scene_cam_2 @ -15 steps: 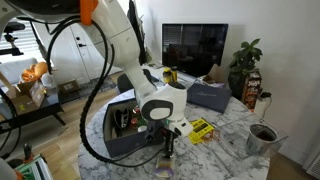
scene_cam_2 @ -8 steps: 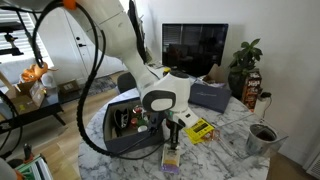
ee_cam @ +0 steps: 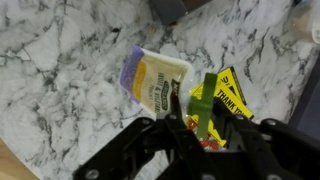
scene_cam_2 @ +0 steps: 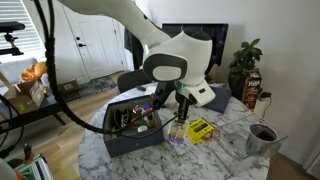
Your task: Put the white and purple packet in the clear container
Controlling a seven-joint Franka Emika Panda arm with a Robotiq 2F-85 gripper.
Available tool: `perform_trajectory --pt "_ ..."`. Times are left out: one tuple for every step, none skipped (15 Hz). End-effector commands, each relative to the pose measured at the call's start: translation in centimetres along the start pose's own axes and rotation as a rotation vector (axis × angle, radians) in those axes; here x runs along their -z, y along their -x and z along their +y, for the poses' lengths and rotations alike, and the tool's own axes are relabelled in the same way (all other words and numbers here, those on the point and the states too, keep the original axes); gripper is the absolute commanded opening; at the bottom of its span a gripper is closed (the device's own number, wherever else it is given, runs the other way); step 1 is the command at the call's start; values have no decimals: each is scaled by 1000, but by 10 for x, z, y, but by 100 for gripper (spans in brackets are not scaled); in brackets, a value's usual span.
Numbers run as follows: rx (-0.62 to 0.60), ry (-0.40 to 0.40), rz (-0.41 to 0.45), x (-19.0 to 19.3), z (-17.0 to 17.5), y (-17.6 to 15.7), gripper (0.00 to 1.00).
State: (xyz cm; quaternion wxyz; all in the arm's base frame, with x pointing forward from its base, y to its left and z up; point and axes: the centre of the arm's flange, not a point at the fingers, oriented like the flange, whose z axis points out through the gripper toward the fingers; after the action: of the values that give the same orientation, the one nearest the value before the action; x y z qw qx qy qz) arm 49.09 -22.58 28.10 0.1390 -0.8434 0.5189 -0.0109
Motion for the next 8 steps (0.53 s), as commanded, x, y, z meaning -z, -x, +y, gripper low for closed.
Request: perform_trajectory --pt "-3 -6 -11 6 2 0 36" --pt "-5 -9 -15 9 4 -1 11" --pt "-72 -103 -27 18 -5 -3 11" --pt "-116 -151 -21 29 -9 -7 11" --pt "-150 -191 -6 42 -13 -14 11" --pt "-182 -231 10 55 -15 -22 11" --pt "-215 -268 27 67 -19 -34 11" --pt "-247 -305 50 77 -23 -44 11"
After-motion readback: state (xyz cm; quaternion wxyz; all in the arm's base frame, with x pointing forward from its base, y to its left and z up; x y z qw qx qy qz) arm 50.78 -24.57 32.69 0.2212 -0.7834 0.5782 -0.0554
